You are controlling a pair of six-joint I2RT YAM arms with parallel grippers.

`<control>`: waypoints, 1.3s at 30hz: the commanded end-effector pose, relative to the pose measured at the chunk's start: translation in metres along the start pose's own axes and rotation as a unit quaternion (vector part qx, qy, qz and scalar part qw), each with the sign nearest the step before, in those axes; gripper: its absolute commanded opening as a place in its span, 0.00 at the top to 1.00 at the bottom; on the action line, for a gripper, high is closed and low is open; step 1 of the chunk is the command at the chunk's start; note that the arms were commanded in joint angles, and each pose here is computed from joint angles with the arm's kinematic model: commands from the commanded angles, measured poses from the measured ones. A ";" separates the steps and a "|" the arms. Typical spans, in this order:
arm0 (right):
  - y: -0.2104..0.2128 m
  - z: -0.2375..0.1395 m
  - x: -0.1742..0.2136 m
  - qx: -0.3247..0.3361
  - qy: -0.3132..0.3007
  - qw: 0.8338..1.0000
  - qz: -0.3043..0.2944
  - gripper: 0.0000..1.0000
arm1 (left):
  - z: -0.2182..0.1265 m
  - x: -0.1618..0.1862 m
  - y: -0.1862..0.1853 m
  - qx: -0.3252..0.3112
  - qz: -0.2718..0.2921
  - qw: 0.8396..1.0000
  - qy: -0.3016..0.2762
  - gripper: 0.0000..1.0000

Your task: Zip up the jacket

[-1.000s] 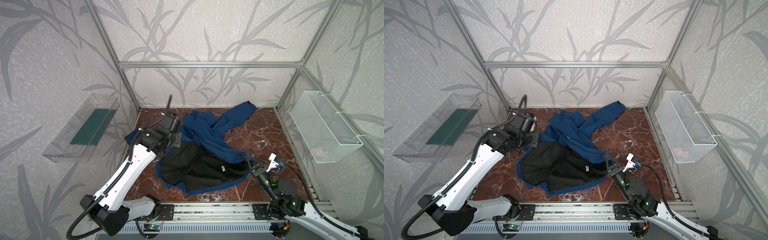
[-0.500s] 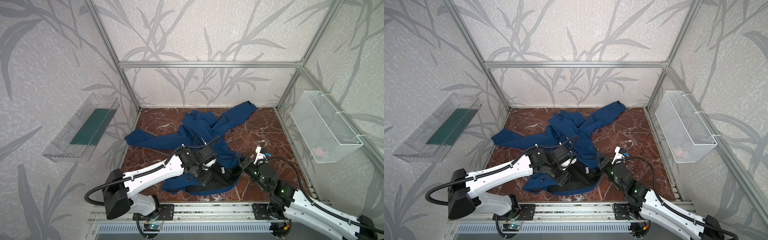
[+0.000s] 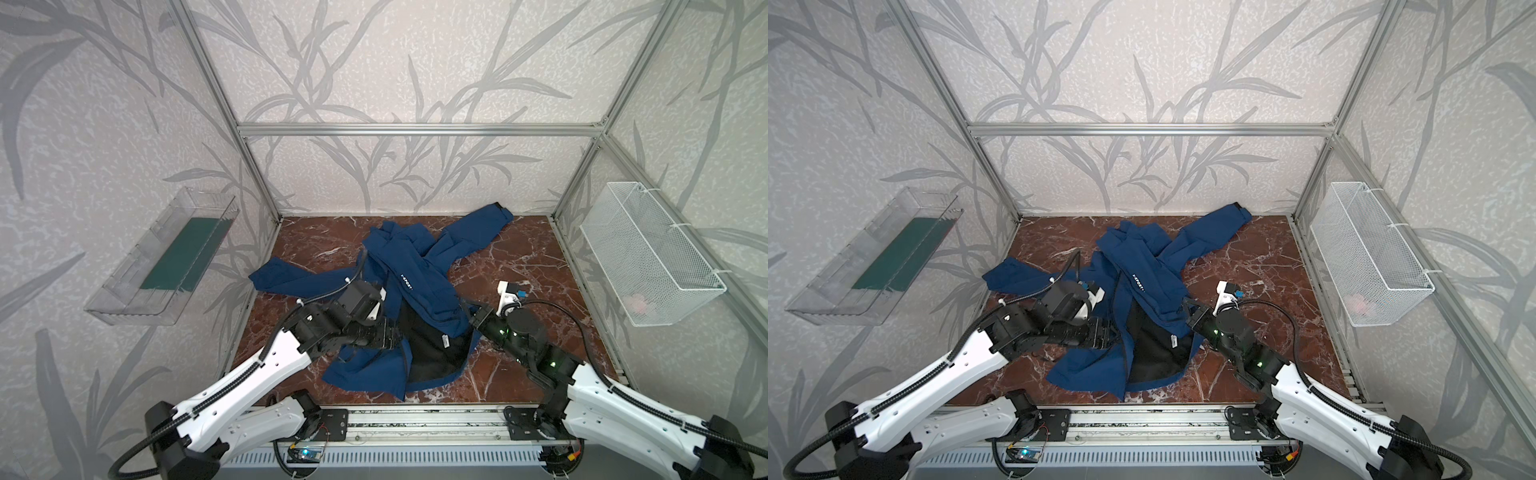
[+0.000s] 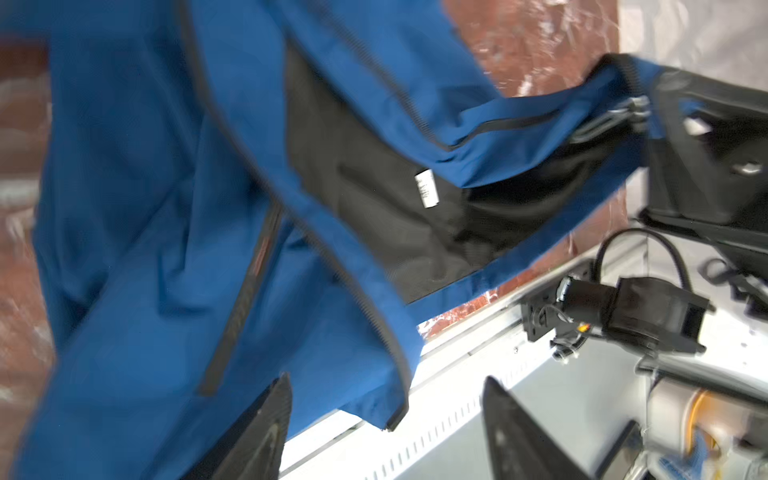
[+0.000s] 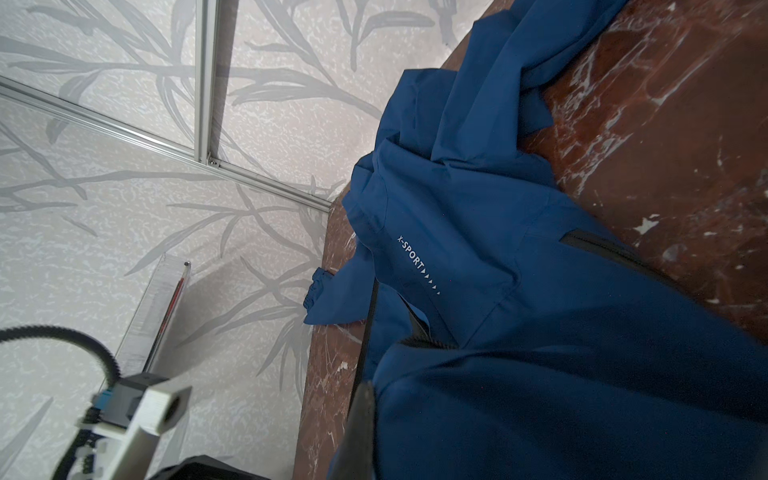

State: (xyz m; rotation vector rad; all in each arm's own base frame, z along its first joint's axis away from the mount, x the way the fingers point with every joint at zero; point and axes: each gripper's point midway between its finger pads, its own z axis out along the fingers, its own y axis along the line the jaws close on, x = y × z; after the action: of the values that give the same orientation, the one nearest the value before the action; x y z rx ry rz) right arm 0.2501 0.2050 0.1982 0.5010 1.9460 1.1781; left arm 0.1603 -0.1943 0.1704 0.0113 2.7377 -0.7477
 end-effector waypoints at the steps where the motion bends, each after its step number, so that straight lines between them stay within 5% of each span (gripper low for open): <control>1: 0.025 0.005 -0.007 -0.053 0.006 0.998 0.012 0.98 | 0.010 -0.007 0.035 -0.039 -0.128 0.989 -0.055 0.19; 11: 0.010 0.022 0.001 -0.055 0.034 0.998 0.026 0.98 | 0.108 -0.002 0.092 -0.191 -0.082 0.975 0.073 0.19; 23: 0.011 0.048 0.004 -0.063 0.039 0.997 0.021 0.98 | 0.160 -0.088 0.122 -0.229 -0.028 0.967 0.111 0.20; 30: 0.013 0.056 0.002 -0.060 0.039 0.997 0.022 0.98 | 0.095 -0.129 0.076 -0.174 -0.040 0.984 0.028 0.22; 34: 0.015 0.056 -0.001 -0.067 0.031 0.997 0.026 0.98 | 0.055 -0.105 0.066 -0.134 -0.113 0.984 -0.012 0.21; 39: 0.026 0.057 -0.003 -0.083 0.035 0.996 0.024 0.99 | 0.045 -0.056 0.064 -0.018 -0.232 0.971 -0.054 0.21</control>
State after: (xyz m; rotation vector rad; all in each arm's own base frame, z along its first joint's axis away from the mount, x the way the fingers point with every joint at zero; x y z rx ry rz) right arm 0.2890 0.2407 0.1758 0.4693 1.9693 1.3242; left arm 0.2599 -0.1541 0.1406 -0.4163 2.6647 -0.6190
